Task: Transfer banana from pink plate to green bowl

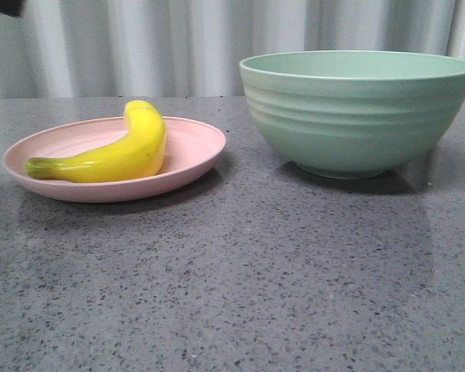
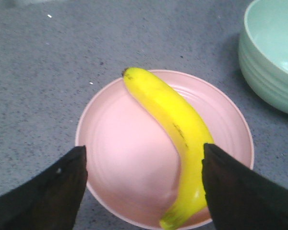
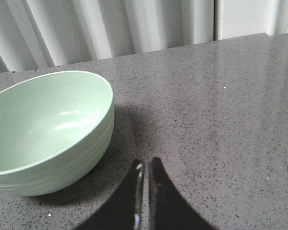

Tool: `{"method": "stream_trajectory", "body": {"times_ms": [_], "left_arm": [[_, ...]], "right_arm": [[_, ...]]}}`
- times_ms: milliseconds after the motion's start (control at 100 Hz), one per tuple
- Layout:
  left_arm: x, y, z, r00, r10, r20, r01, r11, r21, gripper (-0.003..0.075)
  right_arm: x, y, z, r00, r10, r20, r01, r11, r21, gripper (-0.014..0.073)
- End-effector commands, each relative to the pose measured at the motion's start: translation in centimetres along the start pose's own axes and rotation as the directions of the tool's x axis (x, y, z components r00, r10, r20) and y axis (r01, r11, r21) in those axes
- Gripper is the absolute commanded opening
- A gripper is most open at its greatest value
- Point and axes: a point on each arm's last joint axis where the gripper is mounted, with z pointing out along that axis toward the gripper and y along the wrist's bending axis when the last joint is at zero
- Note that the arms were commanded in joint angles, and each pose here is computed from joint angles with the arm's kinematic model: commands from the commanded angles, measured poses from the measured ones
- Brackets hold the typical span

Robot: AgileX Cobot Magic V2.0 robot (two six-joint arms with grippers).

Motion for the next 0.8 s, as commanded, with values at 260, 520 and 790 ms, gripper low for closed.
{"method": "stream_trajectory", "body": {"times_ms": [260,520,790], "left_arm": [[-3.1,-2.4,5.1,0.971,-0.074,-0.226,0.105,0.986,0.126,0.0461],[-2.8,-2.8,8.1,0.949,-0.065,-0.309,0.122,0.978,0.169,0.0461],[-2.1,-2.7,9.7,0.932,-0.056,-0.358,0.121,0.979,0.161,0.0461]], "right_arm": [[-1.8,0.1,-0.2,0.995,-0.004,0.097,0.004,1.000,0.000,-0.0072],[-1.8,0.1,-0.2,0.995,-0.004,0.097,0.004,1.000,0.000,-0.0072],[-1.8,0.1,-0.2,0.995,-0.004,0.099,0.004,1.000,0.000,-0.0072]]}}
